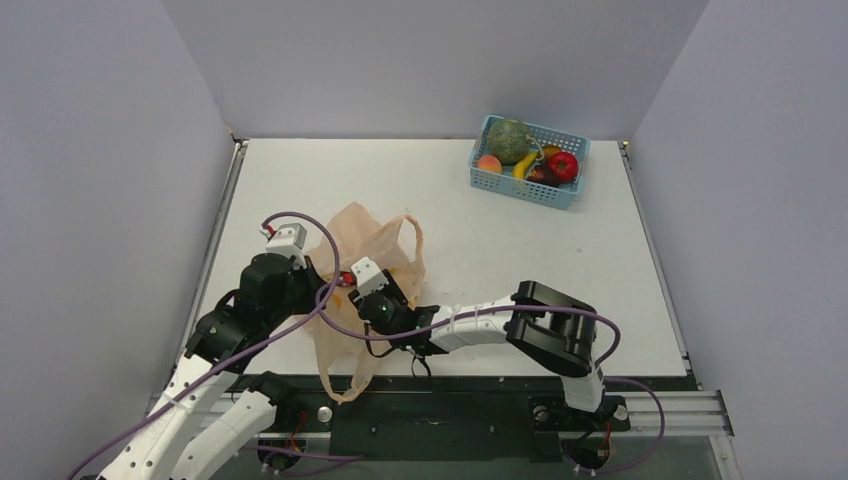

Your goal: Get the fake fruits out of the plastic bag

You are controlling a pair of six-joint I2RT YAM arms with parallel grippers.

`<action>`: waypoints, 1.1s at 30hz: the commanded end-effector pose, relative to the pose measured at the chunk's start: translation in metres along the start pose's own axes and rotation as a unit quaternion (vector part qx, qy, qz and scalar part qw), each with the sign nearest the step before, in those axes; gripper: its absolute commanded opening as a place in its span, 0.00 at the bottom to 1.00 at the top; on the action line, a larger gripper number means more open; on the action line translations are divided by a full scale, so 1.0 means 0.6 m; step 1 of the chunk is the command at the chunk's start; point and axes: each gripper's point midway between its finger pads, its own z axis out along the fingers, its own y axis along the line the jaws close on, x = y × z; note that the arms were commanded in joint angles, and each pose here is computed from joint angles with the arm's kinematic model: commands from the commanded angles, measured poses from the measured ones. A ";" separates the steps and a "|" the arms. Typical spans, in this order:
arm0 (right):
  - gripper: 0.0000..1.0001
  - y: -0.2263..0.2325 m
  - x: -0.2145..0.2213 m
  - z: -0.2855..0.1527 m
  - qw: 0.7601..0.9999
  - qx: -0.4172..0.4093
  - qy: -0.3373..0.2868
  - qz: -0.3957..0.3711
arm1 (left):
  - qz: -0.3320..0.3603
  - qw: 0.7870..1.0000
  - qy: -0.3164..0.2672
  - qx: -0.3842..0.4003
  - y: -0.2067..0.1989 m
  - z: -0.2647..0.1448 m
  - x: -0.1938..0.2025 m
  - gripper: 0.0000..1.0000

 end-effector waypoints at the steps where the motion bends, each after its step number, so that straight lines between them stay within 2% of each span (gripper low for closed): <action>1: 0.00 -0.003 -0.055 -0.031 0.998 -0.013 -0.044 0.045 | 0.000 1.000 -0.018 0.019 -0.016 -0.007 -0.018 0.00; 5: 0.00 -0.009 -0.068 -0.038 0.998 -0.016 -0.046 0.050 | 0.001 1.000 -0.018 0.018 -0.016 -0.006 -0.018 0.00; 11: 0.00 0.017 -0.075 -0.068 0.992 -0.076 -0.047 0.087 | 0.002 1.000 -0.013 0.018 -0.017 -0.004 -0.015 0.00; 17: 0.00 0.020 -0.089 -0.139 0.985 -0.125 -0.058 0.101 | 0.003 1.000 -0.014 0.021 -0.019 -0.005 -0.016 0.00; 21: 0.00 -0.015 -0.111 -0.201 0.978 -0.141 -0.084 0.126 | 0.004 1.000 -0.010 0.020 -0.018 -0.003 -0.013 0.00; 25: 0.00 -0.055 -0.098 -0.246 0.978 -0.140 -0.084 0.131 | 0.004 1.000 -0.012 0.017 -0.017 -0.004 -0.015 0.00; 33: 0.00 -0.169 -0.056 -0.316 0.983 -0.072 -0.084 0.144 | 0.002 1.000 -0.018 0.017 -0.016 -0.008 -0.017 0.00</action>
